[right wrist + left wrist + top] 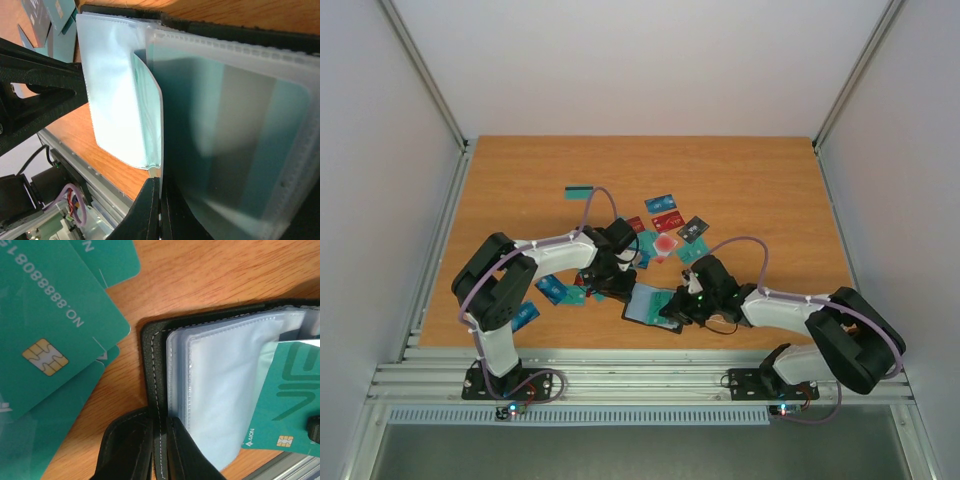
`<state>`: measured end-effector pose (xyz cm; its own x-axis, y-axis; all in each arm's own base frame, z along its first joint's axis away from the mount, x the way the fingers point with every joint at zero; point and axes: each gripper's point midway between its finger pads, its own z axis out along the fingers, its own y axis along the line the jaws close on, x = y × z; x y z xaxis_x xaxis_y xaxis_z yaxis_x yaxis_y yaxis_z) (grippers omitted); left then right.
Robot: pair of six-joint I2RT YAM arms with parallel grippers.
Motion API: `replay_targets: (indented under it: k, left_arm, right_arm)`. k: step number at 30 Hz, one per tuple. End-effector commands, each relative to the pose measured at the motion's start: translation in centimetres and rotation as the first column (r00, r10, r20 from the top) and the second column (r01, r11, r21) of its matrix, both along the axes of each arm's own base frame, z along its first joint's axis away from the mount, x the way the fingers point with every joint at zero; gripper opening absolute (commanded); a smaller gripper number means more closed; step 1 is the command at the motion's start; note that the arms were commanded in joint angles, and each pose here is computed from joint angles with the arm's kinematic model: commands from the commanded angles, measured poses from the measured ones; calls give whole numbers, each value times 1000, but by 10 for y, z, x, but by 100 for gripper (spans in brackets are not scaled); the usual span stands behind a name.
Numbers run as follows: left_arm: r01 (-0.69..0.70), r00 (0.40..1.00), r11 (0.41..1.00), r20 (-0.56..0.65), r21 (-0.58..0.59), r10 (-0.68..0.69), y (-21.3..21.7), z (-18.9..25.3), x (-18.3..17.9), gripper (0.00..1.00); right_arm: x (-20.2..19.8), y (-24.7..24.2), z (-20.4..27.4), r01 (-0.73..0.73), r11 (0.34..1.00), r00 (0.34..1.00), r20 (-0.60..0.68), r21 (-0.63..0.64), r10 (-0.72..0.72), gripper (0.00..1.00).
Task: Put the credit cards into the card holder
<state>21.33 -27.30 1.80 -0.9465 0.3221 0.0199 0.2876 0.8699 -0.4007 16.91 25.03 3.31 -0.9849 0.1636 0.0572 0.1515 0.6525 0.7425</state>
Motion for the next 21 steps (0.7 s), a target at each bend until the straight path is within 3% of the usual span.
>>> replay_targets:
  k: [1, 21]
  left_arm:
    - [17, 999, 1000, -37, 0, -17, 2, -2, -12, 10]
    - [47, 998, 997, -56, 65, -43, 9, -13, -15, 9]
  right_arm:
    - [2, -2, -11, -6, 999, 1000, -1, -45, 6, 1]
    - [12, -5, -10, -36, 995, 998, 51, -94, 41, 1]
